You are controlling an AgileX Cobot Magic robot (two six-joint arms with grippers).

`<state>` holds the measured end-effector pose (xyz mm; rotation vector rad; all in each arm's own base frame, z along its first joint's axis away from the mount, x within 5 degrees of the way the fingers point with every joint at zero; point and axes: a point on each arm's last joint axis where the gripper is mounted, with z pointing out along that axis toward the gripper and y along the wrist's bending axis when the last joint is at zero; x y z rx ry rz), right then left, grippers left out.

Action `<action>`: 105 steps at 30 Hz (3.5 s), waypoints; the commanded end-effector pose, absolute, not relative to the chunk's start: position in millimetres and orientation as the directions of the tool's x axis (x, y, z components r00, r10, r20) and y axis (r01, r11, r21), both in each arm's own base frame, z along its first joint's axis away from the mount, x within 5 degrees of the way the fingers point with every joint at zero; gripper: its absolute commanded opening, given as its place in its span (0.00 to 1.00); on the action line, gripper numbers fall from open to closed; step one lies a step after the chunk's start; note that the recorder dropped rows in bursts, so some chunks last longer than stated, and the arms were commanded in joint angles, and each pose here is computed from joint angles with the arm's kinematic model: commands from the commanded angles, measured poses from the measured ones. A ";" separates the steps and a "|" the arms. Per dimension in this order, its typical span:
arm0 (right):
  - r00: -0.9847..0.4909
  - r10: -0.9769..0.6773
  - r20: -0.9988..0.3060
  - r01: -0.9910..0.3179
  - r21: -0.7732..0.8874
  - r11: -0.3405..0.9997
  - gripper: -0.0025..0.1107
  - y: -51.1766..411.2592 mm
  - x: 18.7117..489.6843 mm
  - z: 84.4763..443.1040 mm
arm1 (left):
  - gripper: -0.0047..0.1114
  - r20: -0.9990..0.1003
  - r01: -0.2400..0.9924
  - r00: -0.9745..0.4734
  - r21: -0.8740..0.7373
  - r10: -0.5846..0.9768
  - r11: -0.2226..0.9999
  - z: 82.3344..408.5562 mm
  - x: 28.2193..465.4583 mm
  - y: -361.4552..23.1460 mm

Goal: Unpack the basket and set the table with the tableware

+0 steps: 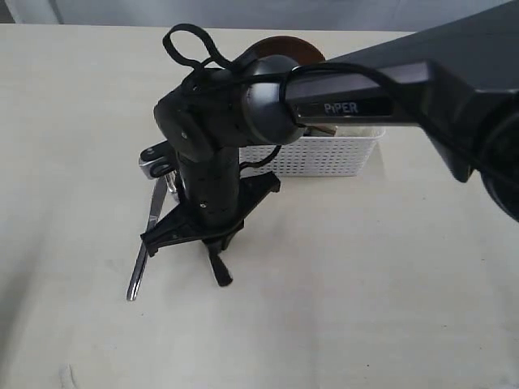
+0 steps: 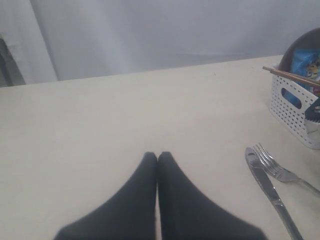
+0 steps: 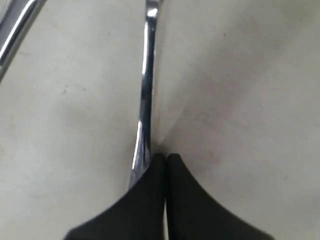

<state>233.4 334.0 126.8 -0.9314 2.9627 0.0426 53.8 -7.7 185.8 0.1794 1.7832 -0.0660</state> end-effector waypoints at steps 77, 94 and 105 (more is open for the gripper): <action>-0.826 -0.343 -0.448 -0.356 -0.060 0.933 0.02 175.7 342.9 269.7 | 0.04 -0.976 0.155 -0.201 0.046 0.077 0.987 186.1 53.9 -7.8; -0.773 -0.419 -0.477 -0.380 -0.181 0.907 0.02 185.9 352.3 267.6 | 0.04 -0.976 0.155 -0.201 0.046 0.077 0.987 186.1 53.9 -7.8; -0.642 -0.587 -0.494 -0.506 -0.302 0.808 0.02 207.0 391.1 286.4 | 0.04 -0.976 0.155 -0.201 0.046 0.077 0.987 186.1 53.9 -7.8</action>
